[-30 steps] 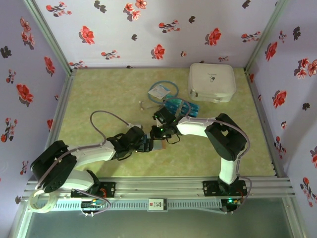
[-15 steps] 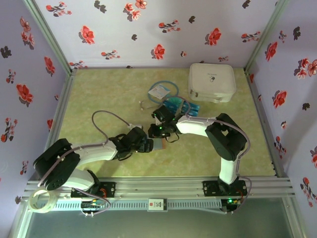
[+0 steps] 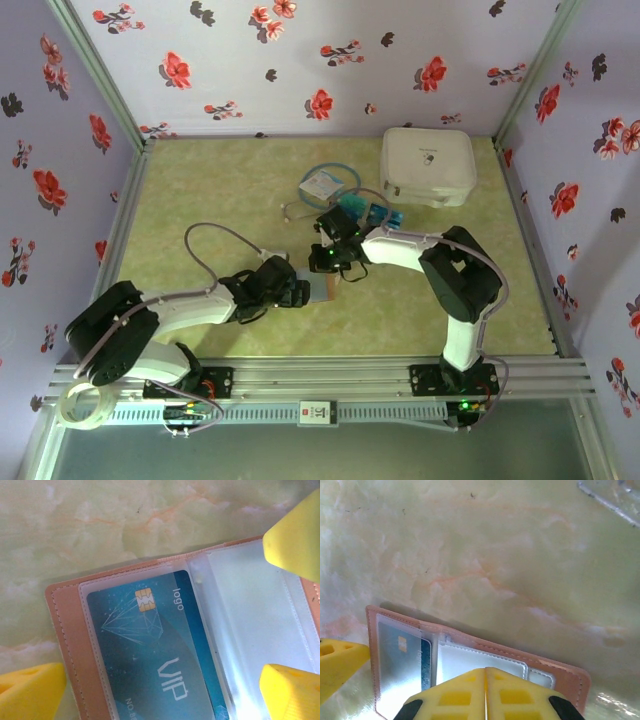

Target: Put the credit cards into the card holder

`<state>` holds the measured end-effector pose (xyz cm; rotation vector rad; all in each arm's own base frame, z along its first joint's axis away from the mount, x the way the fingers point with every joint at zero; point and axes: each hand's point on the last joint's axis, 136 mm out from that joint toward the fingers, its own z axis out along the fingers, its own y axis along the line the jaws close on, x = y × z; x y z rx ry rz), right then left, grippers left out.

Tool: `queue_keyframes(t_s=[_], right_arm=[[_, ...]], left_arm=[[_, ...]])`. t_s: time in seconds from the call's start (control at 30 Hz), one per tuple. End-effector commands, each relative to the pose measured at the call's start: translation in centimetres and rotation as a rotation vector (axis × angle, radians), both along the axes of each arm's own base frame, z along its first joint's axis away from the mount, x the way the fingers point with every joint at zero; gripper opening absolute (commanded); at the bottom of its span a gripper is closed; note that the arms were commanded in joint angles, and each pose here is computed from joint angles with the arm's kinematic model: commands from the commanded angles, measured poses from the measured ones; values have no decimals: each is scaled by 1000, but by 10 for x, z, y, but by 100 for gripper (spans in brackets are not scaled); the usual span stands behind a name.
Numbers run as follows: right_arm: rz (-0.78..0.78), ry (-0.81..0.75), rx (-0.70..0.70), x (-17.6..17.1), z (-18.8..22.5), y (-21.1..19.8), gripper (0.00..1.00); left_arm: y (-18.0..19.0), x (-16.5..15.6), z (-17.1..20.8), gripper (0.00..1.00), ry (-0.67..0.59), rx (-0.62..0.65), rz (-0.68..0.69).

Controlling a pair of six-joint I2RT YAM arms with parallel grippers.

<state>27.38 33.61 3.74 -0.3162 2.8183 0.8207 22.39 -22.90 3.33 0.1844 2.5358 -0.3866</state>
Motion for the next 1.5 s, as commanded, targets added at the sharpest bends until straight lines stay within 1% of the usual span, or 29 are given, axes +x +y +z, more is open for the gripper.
queue_keyframes(t_s=[0.0, 0.33, 0.53, 0.77, 1.07, 1.17, 1.33, 1.47], right_arm=[[17, -10, -11, 1, 3, -1, 7], [15, 32, 14, -6, -11, 7, 2], [37, 38, 12, -12, -15, 17, 2], [42, 42, 7, -15, -18, 20, 2], [41, 41, 11, -15, -16, 20, 4], [40, 31, 23, -13, -8, 22, 10], [10, -13, 51, -1, 17, 16, 30], [-24, -35, 59, 5, 28, 5, 36]], left_arm=[[-2, 0, 10, 100, -13, -6, -15], [-2, 0, 6, 100, -6, 12, -26], [1, -2, 1, 100, 3, 35, -33], [1, -1, -3, 100, 6, 49, -40], [14, -3, -21, 100, 35, 144, -27], [16, -5, -24, 100, 41, 151, -26], [18, -7, -28, 100, 48, 156, -22], [19, -7, -31, 100, 53, 163, -21]])
